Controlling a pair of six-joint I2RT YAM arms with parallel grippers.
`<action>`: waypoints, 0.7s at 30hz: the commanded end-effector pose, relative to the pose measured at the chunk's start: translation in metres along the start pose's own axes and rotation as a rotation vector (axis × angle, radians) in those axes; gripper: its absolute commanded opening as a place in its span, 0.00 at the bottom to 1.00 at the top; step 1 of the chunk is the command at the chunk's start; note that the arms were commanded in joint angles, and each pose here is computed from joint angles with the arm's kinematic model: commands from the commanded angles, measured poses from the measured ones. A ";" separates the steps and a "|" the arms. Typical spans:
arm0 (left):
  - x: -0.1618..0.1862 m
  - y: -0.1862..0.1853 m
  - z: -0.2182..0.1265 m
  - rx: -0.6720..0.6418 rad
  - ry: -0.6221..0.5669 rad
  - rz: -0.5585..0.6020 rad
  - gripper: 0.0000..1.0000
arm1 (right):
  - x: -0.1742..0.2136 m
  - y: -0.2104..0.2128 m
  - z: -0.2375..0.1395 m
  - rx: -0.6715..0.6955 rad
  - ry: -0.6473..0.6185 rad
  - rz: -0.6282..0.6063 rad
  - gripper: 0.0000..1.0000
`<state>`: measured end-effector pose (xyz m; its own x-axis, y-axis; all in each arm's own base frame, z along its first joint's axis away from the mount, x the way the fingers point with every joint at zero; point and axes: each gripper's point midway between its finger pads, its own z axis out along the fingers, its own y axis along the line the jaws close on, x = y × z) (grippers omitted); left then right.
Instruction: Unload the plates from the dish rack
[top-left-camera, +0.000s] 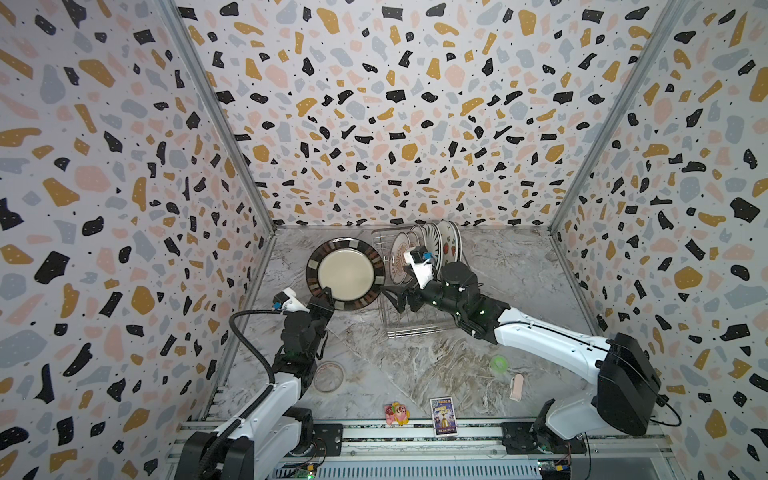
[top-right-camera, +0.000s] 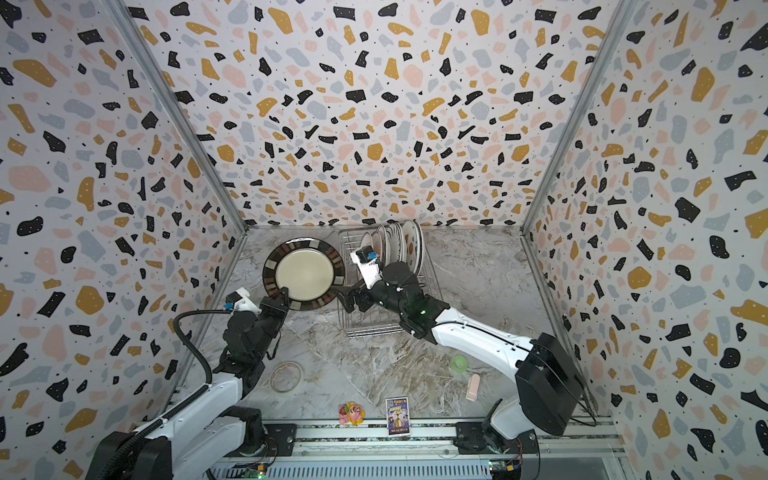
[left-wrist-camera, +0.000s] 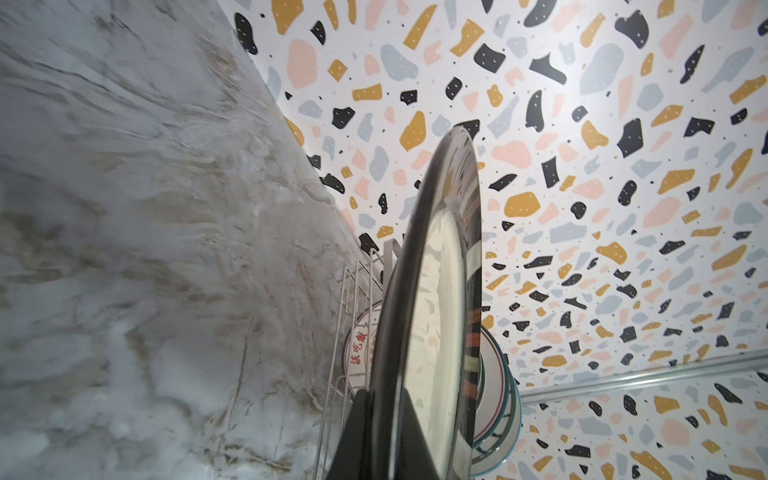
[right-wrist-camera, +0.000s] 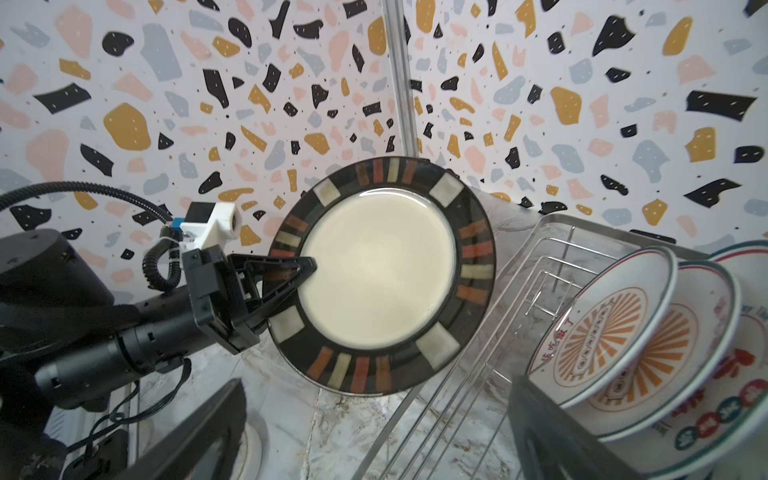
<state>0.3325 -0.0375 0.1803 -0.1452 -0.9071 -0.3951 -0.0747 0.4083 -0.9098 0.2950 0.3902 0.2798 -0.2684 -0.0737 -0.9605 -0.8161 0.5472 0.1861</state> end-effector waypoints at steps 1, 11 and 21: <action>-0.037 -0.055 -0.009 0.222 -0.131 -0.069 0.00 | -0.014 0.003 0.007 0.011 -0.008 -0.041 0.99; -0.050 -0.015 -0.002 0.103 -0.206 -0.129 0.00 | 0.002 0.022 0.049 -0.050 0.084 -0.086 0.99; -0.052 0.025 0.008 0.008 -0.244 -0.211 0.00 | 0.013 0.036 0.083 -0.092 0.127 -0.115 0.99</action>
<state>0.3303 0.0164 0.1073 0.0171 -0.9586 -0.2841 -0.3326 0.2625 -0.9058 0.3067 0.4701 0.2456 -0.2573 -0.2334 -0.9377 -0.8721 0.4741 0.1213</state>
